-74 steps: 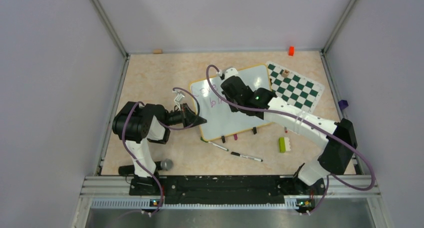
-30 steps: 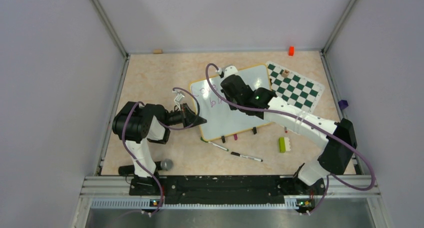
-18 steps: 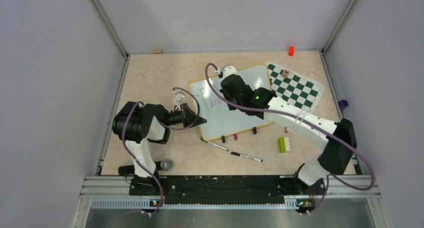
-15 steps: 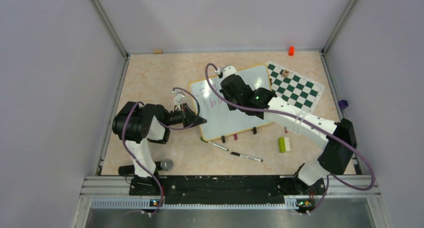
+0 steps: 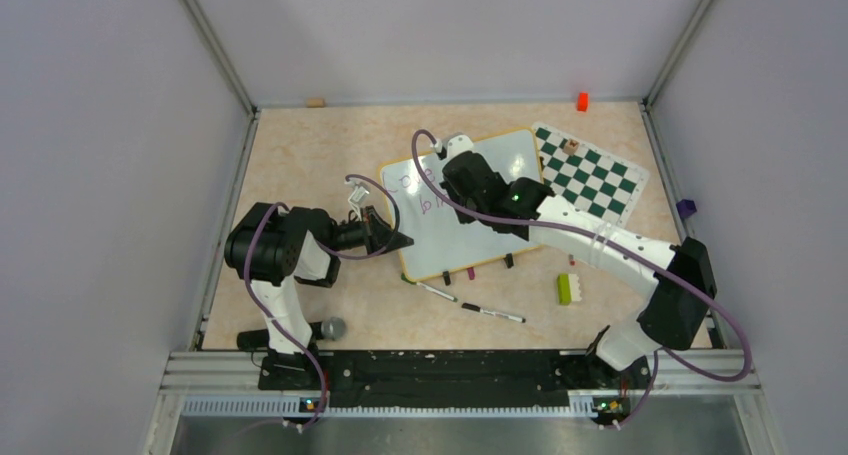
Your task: Write a sentence on the whiteboard
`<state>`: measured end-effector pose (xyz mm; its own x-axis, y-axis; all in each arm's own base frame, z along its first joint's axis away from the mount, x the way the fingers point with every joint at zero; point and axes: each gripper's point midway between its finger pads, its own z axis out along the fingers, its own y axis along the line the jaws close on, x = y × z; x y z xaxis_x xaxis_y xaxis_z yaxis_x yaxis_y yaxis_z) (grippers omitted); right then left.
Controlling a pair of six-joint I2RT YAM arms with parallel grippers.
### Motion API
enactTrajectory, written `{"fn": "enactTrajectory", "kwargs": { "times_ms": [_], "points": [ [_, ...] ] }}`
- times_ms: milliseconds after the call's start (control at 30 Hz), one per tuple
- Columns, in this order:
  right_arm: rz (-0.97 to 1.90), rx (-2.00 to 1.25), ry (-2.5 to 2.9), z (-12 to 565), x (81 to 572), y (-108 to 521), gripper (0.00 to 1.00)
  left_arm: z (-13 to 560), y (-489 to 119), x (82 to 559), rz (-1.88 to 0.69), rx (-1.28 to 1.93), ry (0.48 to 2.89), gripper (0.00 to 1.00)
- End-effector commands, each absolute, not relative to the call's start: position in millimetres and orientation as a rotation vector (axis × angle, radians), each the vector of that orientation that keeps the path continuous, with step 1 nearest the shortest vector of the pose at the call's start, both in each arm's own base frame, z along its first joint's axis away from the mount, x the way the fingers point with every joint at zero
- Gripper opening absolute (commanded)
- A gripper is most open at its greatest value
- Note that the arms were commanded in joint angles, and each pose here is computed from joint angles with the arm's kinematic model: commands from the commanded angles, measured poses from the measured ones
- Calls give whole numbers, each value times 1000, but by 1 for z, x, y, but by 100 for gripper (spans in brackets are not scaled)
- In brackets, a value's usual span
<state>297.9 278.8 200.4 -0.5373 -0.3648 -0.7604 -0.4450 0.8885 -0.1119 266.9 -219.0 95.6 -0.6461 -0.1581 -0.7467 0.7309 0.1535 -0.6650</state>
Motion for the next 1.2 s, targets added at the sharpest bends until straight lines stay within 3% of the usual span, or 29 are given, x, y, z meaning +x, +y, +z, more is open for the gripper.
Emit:
{"fn": "enactTrajectory", "kwargs": {
  "times_ms": [0,1167],
  "points": [
    [52,-535,2185,208,302,263,0,100,-223,254,-1548,729,1614,0],
    [30,-476,2093,239,341,278,0,100,-223,254,-1548,729,1615,0]
  ]
}}
